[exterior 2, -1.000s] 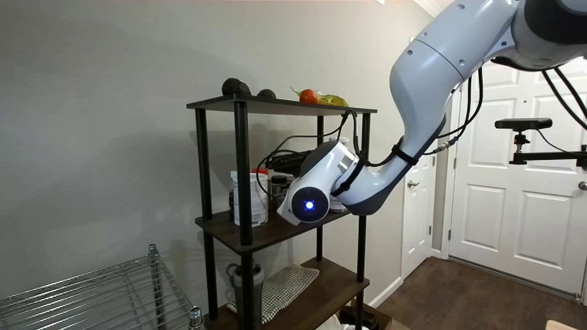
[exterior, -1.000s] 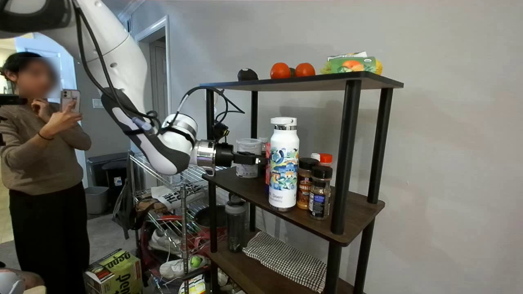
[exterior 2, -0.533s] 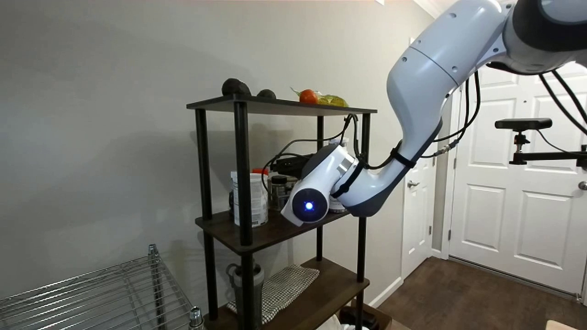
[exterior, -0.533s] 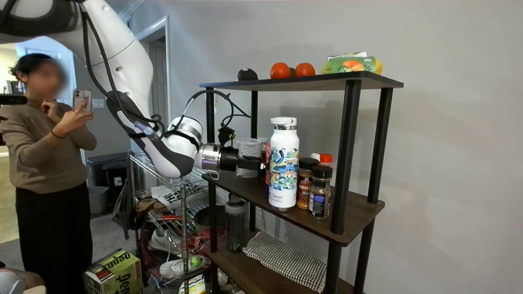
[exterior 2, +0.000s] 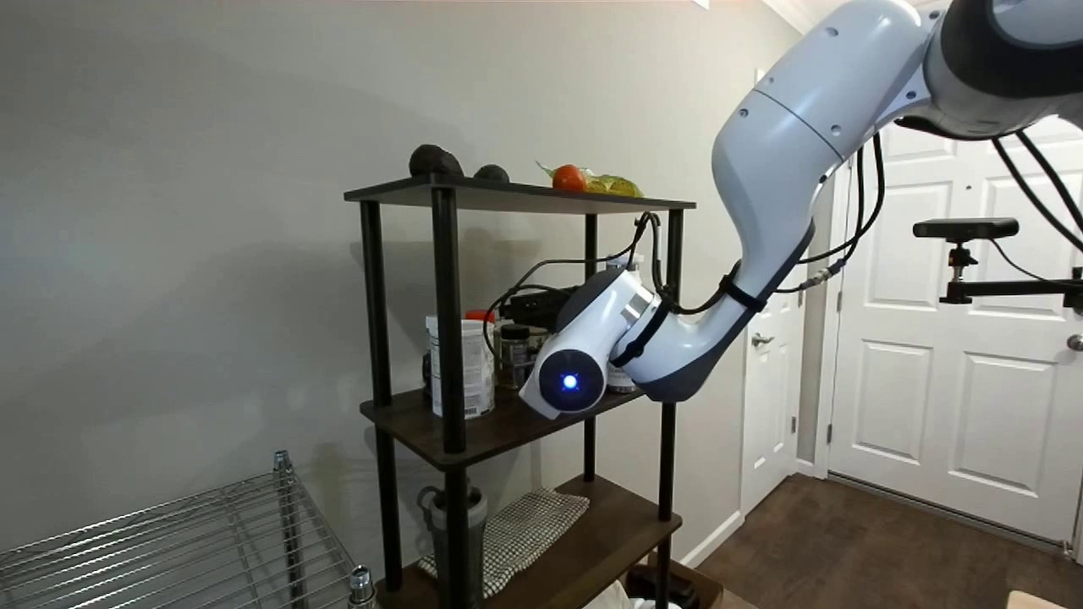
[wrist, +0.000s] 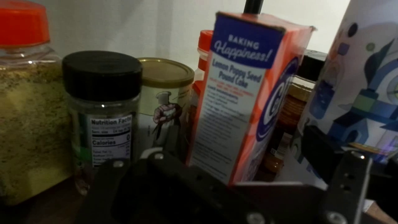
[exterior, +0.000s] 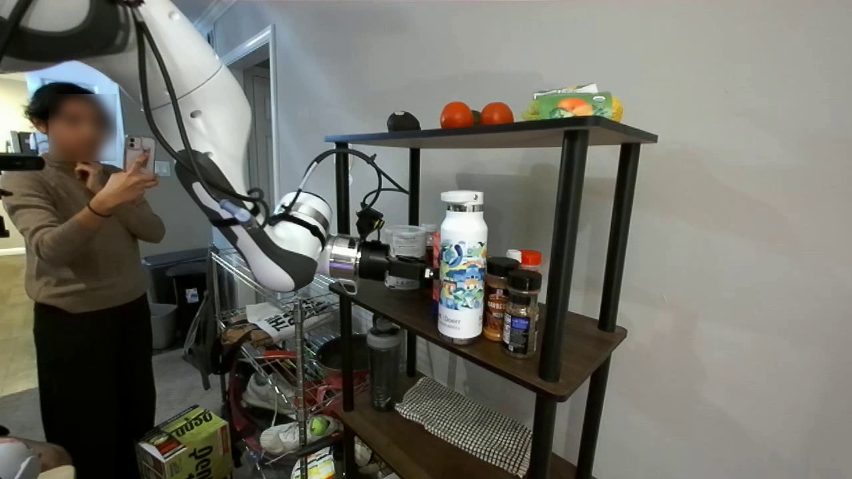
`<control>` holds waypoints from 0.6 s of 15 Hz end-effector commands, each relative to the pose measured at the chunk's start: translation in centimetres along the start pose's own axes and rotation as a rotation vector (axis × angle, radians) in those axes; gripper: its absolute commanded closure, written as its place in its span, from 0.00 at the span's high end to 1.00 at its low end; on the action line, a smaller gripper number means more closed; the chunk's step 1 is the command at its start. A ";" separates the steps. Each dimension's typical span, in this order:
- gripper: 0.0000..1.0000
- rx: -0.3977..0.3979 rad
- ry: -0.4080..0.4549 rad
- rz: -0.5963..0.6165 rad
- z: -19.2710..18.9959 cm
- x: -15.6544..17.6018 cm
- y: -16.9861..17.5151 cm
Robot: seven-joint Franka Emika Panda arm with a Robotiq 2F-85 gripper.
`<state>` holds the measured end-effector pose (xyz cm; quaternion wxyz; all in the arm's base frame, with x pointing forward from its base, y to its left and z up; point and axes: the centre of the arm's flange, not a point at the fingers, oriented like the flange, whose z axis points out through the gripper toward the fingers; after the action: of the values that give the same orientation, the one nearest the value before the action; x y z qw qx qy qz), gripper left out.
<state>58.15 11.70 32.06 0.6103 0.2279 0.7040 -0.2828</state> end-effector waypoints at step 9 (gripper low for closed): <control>0.75 0.004 0.013 0.012 2.0 -0.9 1.2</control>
<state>59.54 11.72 32.27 0.6137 0.2345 0.6998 -0.2805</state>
